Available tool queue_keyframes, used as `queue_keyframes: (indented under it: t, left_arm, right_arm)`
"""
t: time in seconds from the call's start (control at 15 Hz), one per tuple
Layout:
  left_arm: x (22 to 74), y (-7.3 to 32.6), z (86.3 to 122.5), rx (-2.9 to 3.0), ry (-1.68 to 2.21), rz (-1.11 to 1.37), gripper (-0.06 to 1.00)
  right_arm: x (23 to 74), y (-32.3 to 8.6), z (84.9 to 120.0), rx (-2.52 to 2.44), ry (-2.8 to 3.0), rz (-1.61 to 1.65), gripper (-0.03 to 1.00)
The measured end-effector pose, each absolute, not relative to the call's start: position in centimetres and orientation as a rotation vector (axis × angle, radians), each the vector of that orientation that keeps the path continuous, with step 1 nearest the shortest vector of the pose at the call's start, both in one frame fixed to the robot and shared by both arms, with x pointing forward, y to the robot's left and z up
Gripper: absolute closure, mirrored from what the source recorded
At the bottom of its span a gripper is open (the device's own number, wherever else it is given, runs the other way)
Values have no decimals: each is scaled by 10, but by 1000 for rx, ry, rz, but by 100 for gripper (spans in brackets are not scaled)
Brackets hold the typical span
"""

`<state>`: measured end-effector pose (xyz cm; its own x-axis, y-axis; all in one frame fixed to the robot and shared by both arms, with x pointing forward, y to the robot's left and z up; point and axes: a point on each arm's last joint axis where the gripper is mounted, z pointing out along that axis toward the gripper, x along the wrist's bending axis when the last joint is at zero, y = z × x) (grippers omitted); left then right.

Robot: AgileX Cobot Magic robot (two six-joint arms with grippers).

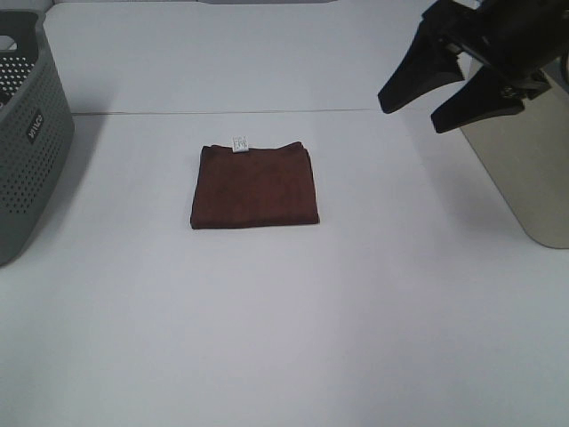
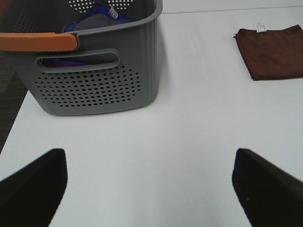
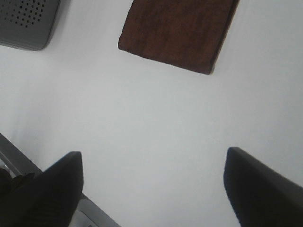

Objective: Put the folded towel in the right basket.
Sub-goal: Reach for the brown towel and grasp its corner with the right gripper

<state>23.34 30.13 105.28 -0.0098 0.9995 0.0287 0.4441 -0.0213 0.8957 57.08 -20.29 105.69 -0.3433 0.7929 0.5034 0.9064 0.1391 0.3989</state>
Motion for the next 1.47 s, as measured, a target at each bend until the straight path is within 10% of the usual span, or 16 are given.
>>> queue_keyframes:
  t: [0.93,1.47]
  left_arm:
    - [233,301,1053,1553,1541,987,6]
    - [233,301,1053,1553,1541,987,6]
  right_arm:
    - [692,-154,899,-1738,-2022,-846,19]
    - [706,-120,866,-1780,-2025,-924,20]
